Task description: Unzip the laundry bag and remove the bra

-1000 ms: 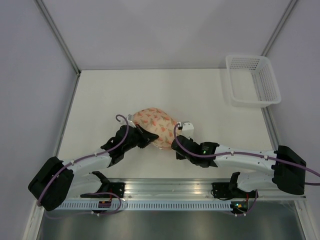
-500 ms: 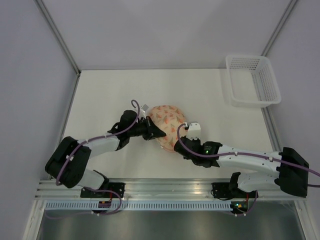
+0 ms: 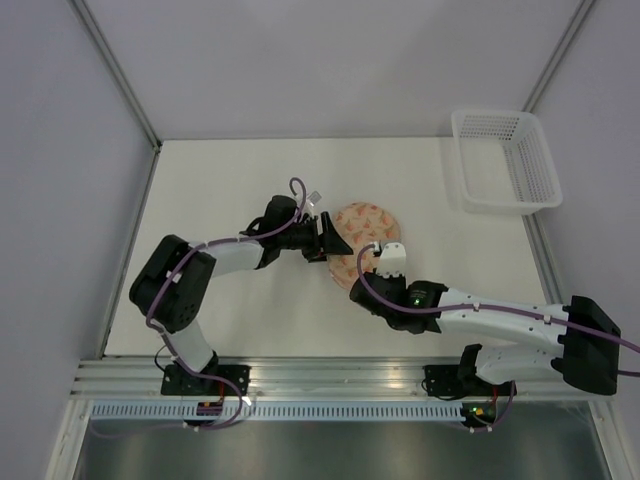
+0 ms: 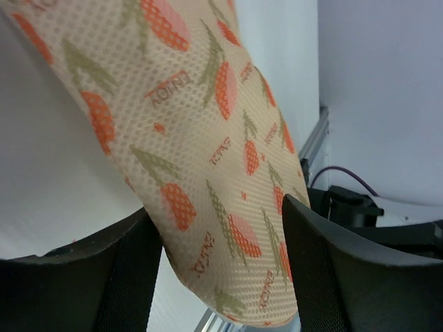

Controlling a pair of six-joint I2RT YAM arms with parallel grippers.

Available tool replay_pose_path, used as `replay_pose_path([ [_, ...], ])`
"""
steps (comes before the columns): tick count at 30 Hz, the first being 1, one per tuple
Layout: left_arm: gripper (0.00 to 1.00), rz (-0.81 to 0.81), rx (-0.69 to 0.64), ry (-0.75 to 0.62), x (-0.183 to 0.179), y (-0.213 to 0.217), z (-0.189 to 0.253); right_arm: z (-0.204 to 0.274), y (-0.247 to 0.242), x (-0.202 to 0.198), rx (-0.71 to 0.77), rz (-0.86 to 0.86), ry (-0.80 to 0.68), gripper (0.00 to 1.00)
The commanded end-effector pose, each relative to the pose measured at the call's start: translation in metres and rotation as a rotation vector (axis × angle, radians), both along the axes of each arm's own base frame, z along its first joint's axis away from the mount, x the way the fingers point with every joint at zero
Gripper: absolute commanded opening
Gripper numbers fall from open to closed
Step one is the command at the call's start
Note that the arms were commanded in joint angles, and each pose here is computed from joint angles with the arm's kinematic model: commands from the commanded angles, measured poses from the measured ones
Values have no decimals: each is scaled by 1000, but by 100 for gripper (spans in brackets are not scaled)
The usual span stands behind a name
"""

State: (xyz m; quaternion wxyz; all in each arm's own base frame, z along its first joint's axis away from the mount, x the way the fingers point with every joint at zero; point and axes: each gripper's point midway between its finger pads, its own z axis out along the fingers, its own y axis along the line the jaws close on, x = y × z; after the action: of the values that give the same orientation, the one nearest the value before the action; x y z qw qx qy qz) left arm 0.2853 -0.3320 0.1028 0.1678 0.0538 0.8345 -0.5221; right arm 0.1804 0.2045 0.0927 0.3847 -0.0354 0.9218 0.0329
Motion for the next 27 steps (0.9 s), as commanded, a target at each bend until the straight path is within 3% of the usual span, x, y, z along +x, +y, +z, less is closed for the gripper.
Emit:
replay_pose_path([
  [1,72,144,127,-8,7,23,-8,11,10,10,22,-14,-38,0],
  [7,77,372,205,117,-26,70,-26,0,40,9,72,70,-1,0],
  [10,78,429,176,185,-47,77,-26,1,78,8,218,170,18,1],
  [15,86,464,107,291,-75,68,-24,-3,112,2,339,274,74,0],
  [20,88,536,-32,320,-73,62,-7,-5,127,0,368,316,104,0],
  [21,99,573,-56,302,-68,66,-7,-6,127,-1,365,317,108,0],
  [22,100,589,-72,297,-66,67,-4,-7,126,0,363,317,108,0],
  [27,99,652,-47,320,-54,68,-7,-5,124,-5,376,340,110,1],
])
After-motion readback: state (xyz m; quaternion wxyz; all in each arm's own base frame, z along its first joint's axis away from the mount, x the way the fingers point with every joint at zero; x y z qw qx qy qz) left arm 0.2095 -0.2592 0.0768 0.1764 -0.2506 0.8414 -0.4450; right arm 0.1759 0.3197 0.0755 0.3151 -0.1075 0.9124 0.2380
